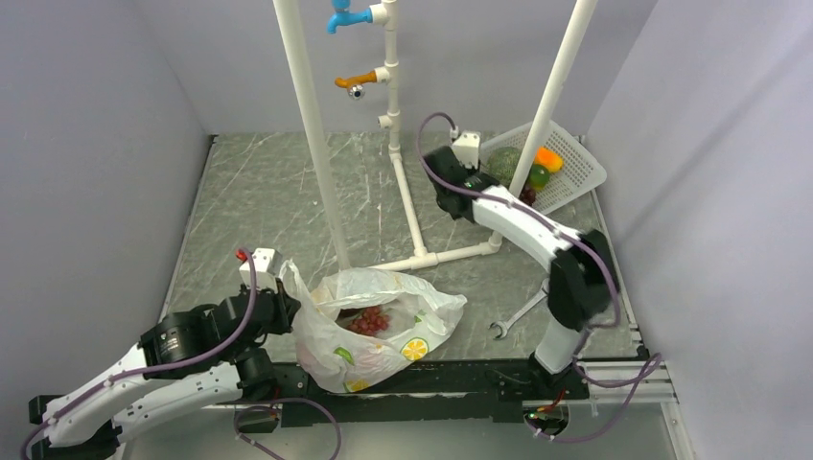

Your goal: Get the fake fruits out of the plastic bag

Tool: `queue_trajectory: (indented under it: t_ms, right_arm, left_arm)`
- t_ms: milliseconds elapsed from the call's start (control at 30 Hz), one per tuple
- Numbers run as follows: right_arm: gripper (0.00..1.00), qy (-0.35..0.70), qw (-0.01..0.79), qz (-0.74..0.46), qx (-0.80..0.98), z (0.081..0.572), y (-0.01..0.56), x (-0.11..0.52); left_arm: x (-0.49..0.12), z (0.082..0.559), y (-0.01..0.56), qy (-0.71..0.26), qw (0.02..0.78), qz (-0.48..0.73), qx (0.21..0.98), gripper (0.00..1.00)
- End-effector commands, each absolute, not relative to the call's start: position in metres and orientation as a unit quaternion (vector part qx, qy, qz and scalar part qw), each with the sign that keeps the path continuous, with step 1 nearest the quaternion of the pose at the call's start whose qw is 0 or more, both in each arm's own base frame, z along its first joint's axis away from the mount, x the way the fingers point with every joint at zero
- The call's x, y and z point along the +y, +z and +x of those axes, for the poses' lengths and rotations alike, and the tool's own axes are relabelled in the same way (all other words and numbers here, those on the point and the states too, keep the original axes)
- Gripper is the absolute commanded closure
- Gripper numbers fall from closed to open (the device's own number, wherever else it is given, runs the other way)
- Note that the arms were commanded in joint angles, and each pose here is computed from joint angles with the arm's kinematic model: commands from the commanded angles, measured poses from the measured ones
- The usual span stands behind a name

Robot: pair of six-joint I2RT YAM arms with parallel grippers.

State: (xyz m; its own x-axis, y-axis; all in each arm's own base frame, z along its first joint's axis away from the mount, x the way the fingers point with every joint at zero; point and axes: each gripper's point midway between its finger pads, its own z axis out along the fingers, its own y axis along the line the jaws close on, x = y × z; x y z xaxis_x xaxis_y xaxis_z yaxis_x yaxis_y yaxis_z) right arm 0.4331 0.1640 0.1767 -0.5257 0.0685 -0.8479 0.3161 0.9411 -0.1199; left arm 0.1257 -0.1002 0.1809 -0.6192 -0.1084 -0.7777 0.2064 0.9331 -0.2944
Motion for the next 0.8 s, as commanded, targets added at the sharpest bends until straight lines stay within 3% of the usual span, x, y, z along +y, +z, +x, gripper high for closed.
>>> queue_trajectory:
  t_ms: [0,133,300,600,767]
  right_arm:
    - [1.0,0.03,0.535,0.033,0.844,0.387,0.235,0.189]
    - [1.0,0.16,0.612,-0.027,0.774,0.333,0.273,0.192]
    - [1.0,0.203,0.7,0.014,0.685,0.282,0.297,0.146]
    - [1.0,0.116,0.769,0.195,0.597,0.274,0.357,0.059]
    - [1.0,0.122,0.803,0.207,0.545,0.264,0.393,0.047]
  left_arm:
    - [-0.1,0.126,0.19,-0.199,0.448,0.022,0.871,1.0]
    - [-0.1,0.126,0.193,-0.21,0.455,0.022,0.865,1.0]
    - [-0.101,0.125,0.193,-0.213,0.456,0.026,0.864,1.0]
    - [-0.103,0.124,0.192,-0.211,0.451,0.033,0.867,1.0]
    - [-0.103,0.124,0.191,-0.21,0.45,0.031,0.868,1.0]
